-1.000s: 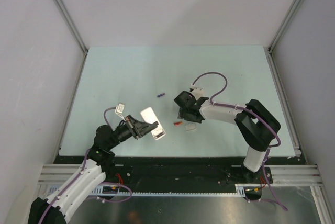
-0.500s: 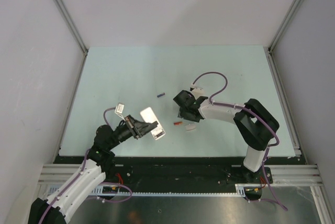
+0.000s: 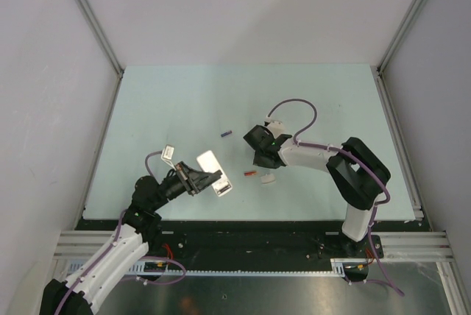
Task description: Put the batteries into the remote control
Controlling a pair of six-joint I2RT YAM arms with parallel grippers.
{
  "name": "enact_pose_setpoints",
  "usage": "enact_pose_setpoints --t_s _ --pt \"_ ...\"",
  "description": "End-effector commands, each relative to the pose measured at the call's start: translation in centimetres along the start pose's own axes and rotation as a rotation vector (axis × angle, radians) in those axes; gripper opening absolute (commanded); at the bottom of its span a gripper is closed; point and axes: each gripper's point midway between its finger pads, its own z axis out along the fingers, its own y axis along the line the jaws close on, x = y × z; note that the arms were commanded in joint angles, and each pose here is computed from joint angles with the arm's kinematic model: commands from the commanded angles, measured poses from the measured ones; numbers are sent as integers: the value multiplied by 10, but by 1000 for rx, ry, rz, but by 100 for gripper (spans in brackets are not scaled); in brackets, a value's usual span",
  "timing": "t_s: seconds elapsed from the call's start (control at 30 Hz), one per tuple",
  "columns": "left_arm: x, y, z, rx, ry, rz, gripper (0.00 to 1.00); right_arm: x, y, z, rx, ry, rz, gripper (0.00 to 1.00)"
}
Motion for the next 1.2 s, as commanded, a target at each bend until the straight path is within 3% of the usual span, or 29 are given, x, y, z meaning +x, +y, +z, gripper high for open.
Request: enact_pose_setpoints --t_s 0.0,0.13,0.37,0.63,1.17 --pt "-5 -11 1 34 -17 24 0 15 -8 12 14 55 -114 39" --pt "-5 -10 1 29 -17 22 0 15 -10 12 5 58 -214 38" --pt "-4 -6 1 16 -16 13 0 3 -15 4 15 15 -294 55" --pt "-2 -6 1 20 -9 13 0 4 -37 9 107 24 -323 49" --pt "-2 -2 1 4 -10 7 0 -24 -40 5 119 -69 -406 48"
